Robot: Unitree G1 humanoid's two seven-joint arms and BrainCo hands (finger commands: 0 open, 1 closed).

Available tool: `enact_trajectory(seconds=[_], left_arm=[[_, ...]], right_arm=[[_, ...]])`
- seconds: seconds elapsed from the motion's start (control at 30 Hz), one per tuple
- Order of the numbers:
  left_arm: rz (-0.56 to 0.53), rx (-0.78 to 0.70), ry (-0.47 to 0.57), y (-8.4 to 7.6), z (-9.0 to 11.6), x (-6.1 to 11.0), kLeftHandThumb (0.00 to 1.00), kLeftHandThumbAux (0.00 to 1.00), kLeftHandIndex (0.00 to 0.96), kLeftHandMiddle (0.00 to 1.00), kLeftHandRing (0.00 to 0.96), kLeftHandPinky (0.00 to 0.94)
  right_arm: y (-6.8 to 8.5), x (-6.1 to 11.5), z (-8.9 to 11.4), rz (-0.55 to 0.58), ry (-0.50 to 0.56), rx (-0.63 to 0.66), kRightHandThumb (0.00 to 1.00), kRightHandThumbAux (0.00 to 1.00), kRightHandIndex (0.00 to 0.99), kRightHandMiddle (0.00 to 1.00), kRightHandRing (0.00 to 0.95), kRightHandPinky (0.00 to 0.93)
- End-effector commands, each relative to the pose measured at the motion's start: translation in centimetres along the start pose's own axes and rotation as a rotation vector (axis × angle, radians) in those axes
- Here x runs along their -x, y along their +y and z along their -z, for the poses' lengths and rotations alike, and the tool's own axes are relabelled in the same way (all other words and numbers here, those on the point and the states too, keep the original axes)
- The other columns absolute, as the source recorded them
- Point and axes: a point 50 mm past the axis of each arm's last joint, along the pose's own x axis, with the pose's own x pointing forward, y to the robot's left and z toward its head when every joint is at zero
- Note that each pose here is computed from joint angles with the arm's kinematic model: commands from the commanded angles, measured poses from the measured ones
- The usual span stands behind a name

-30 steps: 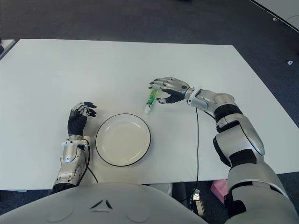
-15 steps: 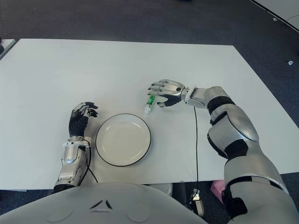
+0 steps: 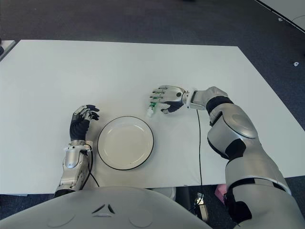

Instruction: Put the toothpaste on the table into the plate.

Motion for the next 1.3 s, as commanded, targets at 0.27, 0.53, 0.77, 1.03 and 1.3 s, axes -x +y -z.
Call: enact_trajectory(seconds=[0.27, 0.53, 0.77, 1.03, 1.3], left_arm=[[-0.058, 0.044, 0.095, -0.2, 1.8, 2.1, 0.838, 0.676, 0.429, 0.475, 0.571, 0.566], [-0.079, 0.048, 0.079, 0.1, 1.7, 2.7, 0.841, 0.674, 0.444, 0.467, 0.569, 0.560], [-0.093, 0.043, 0.073, 0.3, 1.6, 3.1, 0.841, 0.674, 0.448, 0.465, 0.570, 0.565], [-0.110, 0.024, 0.080, 0.6, 1.5, 3.5, 0.838, 0.675, 0.439, 0.470, 0.571, 0.556], [-0.114, 0.027, 0.093, 0.9, 1.7, 3.6, 0.834, 0.676, 0.420, 0.484, 0.572, 0.556]], right_arm=[[0.6, -1.2, -0.9, -0.062, -0.029, 0.070, 0.536, 0.264, 0.000, 0.000, 0.000, 0.000], [1.2, -2.1, -1.6, -0.089, -0.031, 0.105, 0.549, 0.260, 0.000, 0.000, 0.000, 0.000], [1.7, -3.0, -2.4, -0.131, -0.010, 0.112, 0.548, 0.254, 0.000, 0.000, 0.000, 0.000], [2.1, -3.4, -2.8, -0.162, 0.005, 0.109, 0.538, 0.260, 0.000, 0.000, 0.000, 0.000], [2.3, -3.7, -3.2, -0.183, 0.012, 0.098, 0.527, 0.267, 0.000, 0.000, 0.000, 0.000]])
